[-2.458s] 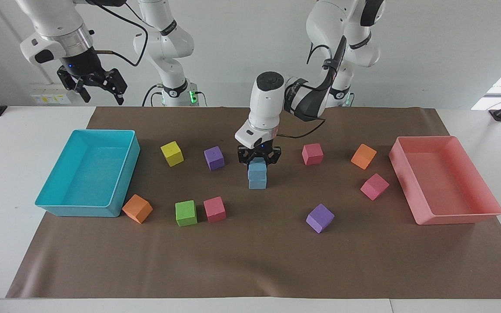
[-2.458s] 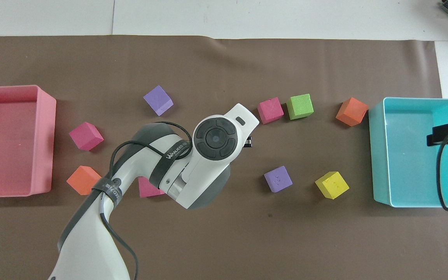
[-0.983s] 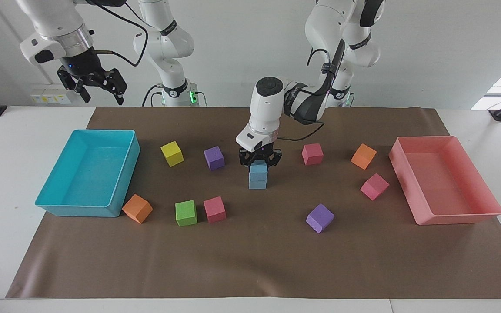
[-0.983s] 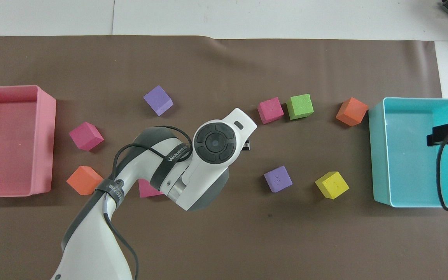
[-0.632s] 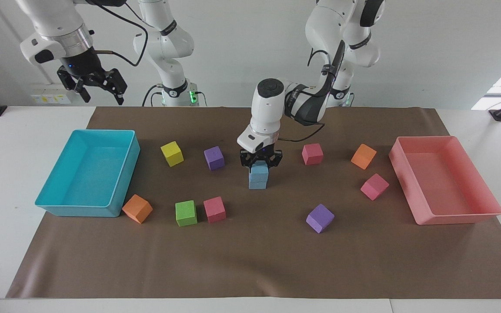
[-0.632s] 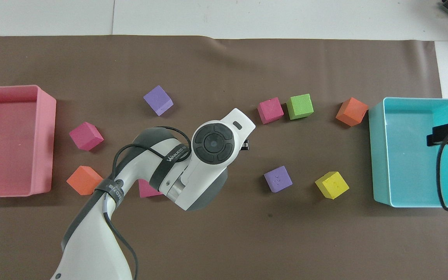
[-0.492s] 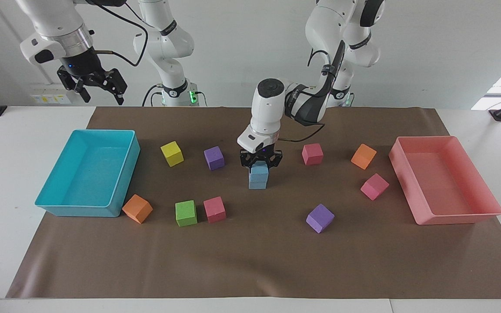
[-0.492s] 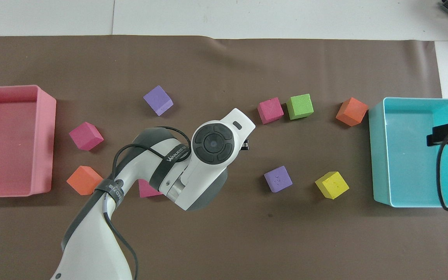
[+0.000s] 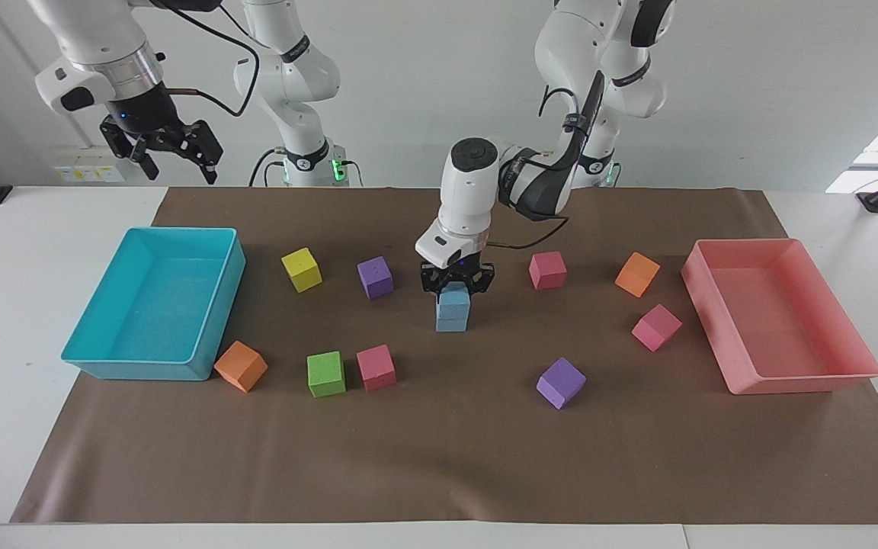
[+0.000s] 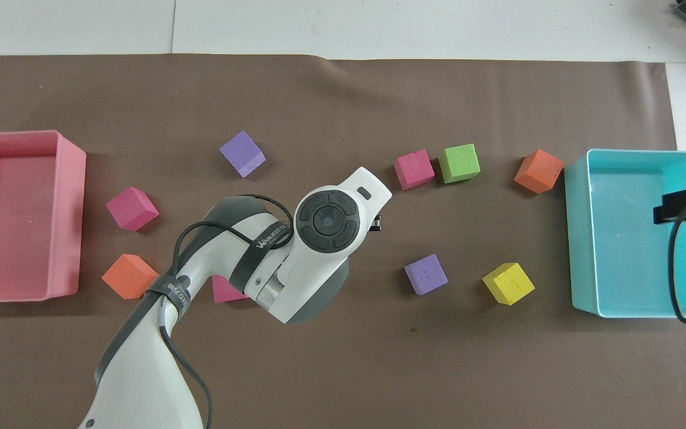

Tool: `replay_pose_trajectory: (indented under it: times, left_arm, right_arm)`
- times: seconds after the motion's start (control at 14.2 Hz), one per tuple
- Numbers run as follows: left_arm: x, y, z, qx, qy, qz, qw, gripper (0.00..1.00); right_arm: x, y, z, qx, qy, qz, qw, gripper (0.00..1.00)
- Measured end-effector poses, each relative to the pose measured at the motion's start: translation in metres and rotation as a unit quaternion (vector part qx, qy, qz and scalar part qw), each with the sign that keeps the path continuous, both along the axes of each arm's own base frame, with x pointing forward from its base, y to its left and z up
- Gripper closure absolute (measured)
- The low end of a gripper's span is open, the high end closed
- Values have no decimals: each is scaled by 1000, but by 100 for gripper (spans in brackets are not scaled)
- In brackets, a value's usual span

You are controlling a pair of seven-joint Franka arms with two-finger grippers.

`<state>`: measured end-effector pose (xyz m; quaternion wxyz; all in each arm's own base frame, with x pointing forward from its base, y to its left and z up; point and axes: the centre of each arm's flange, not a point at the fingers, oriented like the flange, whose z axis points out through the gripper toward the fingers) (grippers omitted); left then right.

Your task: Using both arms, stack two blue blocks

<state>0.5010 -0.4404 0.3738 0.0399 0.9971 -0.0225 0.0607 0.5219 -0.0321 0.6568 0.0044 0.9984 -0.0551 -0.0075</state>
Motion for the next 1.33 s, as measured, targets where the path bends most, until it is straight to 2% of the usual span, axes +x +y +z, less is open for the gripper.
replay_pose_trajectory:
  times: [0.28, 0.49, 0.56, 0.7, 0.98, 1.33]
  left_arm:
    - [-1, 0, 0, 0, 0, 0, 1000, 37]
    - [-1, 0, 0, 0, 1, -1, 1000, 12]
    - [-1, 0, 0, 0, 1, -1, 1000, 12]
    - [-1, 0, 0, 0, 1, -1, 1000, 0]
    - [-4, -1, 10, -1, 1, -2, 1000, 0]
    - [-17, 16, 69, 7, 7, 1, 1000, 0]
  right_arm:
    - [0, 0, 0, 0, 0, 0, 1000, 0]
    - [0, 0, 0, 0, 0, 0, 1000, 0]
    - [0, 0, 0, 0, 0, 0, 1000, 0]
    - [0, 0, 0, 0, 0, 0, 1000, 0]
    - [0, 0, 0, 0, 0, 0, 1000, 0]
    - [0, -1, 0, 0, 0, -1, 1000, 0]
